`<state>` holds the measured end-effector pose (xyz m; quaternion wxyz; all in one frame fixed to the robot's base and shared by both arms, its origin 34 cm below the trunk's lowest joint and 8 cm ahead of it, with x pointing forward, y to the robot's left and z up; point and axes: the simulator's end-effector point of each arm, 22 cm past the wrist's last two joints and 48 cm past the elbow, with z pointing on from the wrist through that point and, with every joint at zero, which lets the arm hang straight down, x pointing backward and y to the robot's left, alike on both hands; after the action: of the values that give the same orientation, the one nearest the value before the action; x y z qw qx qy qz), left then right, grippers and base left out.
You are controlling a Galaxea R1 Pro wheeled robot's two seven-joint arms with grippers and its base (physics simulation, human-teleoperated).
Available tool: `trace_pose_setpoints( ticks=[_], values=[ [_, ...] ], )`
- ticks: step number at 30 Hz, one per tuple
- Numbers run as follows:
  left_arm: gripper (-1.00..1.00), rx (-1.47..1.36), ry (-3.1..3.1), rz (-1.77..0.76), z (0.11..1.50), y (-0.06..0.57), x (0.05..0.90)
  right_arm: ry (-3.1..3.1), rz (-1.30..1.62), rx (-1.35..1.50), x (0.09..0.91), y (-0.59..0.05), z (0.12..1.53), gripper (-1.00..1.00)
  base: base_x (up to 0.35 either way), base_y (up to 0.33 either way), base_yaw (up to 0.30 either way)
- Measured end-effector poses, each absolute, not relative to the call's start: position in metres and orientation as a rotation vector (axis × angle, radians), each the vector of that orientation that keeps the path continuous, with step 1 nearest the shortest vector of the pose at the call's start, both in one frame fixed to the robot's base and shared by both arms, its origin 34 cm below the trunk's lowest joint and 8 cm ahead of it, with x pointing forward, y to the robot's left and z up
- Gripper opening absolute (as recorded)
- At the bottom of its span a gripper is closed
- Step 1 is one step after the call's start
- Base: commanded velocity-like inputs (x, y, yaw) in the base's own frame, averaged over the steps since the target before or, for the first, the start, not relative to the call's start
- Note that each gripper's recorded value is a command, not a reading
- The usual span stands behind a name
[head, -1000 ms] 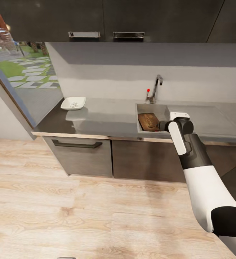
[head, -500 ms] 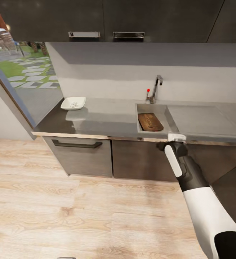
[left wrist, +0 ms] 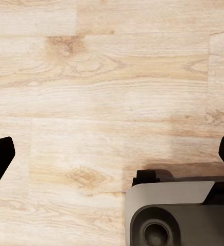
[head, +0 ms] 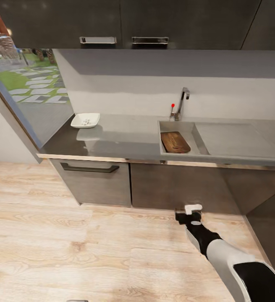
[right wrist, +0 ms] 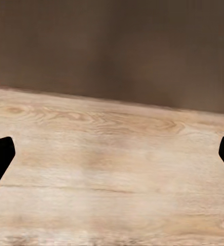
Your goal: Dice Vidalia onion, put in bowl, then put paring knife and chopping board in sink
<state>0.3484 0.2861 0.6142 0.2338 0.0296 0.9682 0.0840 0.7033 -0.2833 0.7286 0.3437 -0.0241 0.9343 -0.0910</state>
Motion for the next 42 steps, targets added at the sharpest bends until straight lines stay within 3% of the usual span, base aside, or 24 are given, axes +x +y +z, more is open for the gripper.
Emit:
trace_pose_setpoints(
  ticks=[14,42],
  values=[
    [1.00,0.082,2.658,0.234,0.614,0.288,0.348,2.183,-0.014,-0.101,0.440,-0.252,0.680,1.00,0.000,0.000,0.000],
    [1.00,0.080,2.647,0.234,0.615,0.289,0.350,2.144,-0.025,-0.102,0.423,-0.261,0.688,1.00,0.000,0.000,0.000]
  ],
)
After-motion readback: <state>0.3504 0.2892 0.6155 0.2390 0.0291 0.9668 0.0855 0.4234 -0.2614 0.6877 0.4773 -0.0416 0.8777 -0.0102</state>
